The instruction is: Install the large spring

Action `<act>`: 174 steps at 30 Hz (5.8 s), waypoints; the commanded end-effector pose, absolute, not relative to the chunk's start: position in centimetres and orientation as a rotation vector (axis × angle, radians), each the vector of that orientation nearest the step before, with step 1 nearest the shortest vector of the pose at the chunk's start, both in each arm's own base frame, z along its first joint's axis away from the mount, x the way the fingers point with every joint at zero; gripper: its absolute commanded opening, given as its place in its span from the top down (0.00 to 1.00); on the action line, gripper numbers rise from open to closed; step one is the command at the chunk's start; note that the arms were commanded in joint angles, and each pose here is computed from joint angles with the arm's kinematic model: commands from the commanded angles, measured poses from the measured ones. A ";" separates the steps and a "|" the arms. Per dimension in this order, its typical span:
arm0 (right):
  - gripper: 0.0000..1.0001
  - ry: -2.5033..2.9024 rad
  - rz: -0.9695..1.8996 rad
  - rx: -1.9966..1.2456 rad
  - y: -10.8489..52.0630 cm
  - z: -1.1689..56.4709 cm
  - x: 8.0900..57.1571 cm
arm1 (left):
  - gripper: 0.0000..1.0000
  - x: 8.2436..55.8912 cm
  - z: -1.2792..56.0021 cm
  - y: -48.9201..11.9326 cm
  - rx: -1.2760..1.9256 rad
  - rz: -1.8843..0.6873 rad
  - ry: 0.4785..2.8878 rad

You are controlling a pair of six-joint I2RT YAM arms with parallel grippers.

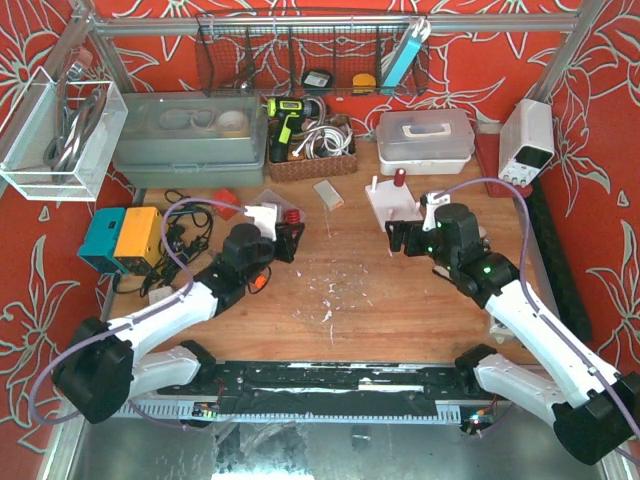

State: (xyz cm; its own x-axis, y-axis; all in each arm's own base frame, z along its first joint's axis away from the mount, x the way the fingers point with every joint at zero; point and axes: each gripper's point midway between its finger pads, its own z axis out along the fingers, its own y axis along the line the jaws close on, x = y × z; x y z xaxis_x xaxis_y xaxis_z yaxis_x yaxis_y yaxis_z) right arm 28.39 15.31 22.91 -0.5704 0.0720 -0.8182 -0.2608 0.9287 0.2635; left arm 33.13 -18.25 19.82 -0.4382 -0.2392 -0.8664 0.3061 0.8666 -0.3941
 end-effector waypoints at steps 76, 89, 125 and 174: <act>1.00 2.247 0.018 -0.371 24.4 20.4 40.8 | 0.00 28.1 17.7 -18.1 0.219 -0.372 1.585; 1.00 2.358 0.054 -0.224 21.0 16.8 49.0 | 0.00 28.5 17.1 -17.2 0.099 -0.398 1.679; 1.00 2.443 -0.004 -0.192 20.4 11.0 54.1 | 0.00 27.7 18.2 -17.8 0.123 -0.476 1.644; 0.01 2.259 0.386 -0.157 15.6 18.6 29.9 | 0.42 32.4 19.9 -16.7 -0.125 -0.432 1.859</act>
